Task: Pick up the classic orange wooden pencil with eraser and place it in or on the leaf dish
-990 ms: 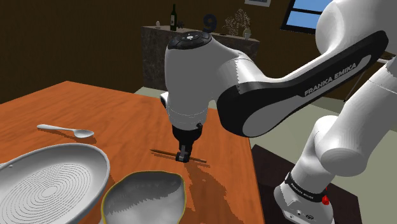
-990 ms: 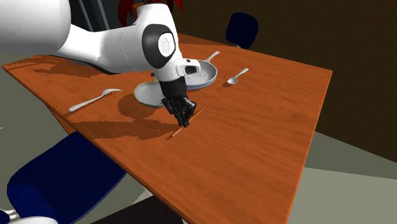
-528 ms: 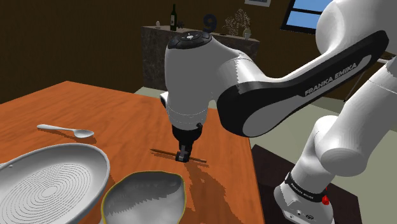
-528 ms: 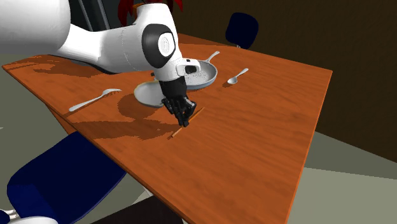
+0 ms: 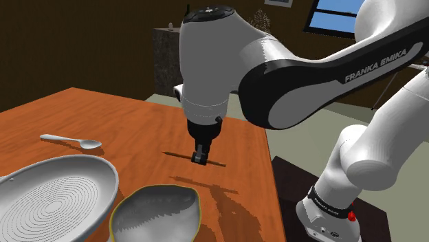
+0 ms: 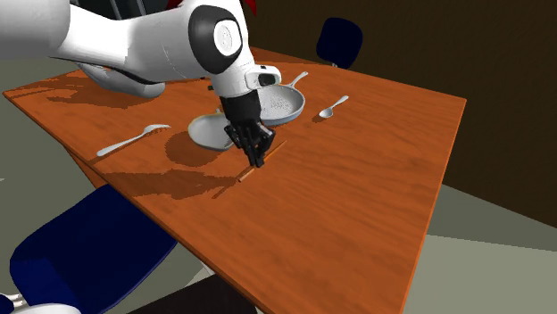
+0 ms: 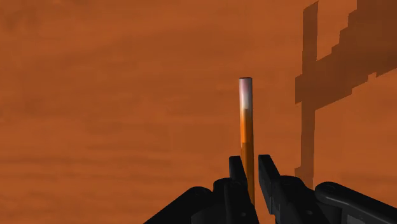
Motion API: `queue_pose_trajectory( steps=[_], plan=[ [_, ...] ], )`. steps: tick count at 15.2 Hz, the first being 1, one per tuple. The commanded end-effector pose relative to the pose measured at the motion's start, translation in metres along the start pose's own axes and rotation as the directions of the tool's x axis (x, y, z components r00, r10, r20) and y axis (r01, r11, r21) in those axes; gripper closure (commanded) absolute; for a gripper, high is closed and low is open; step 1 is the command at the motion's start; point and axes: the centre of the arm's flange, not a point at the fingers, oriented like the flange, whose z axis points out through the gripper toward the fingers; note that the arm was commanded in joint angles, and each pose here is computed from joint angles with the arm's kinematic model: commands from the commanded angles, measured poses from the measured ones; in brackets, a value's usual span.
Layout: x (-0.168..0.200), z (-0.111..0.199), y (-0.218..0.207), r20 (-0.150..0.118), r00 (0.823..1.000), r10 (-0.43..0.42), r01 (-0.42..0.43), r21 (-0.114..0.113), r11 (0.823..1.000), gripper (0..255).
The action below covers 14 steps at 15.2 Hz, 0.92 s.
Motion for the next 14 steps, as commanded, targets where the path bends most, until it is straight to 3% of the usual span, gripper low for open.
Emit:
queue_pose_trajectory(
  steps=[1,14],
  plan=[
    [0.001,-0.010,0.002,0.000,1.000,0.000,0.000,0.000,1.000,255],
    [0.000,-0.077,0.018,0.000,1.000,0.000,0.000,0.000,1.000,255]
  ],
)
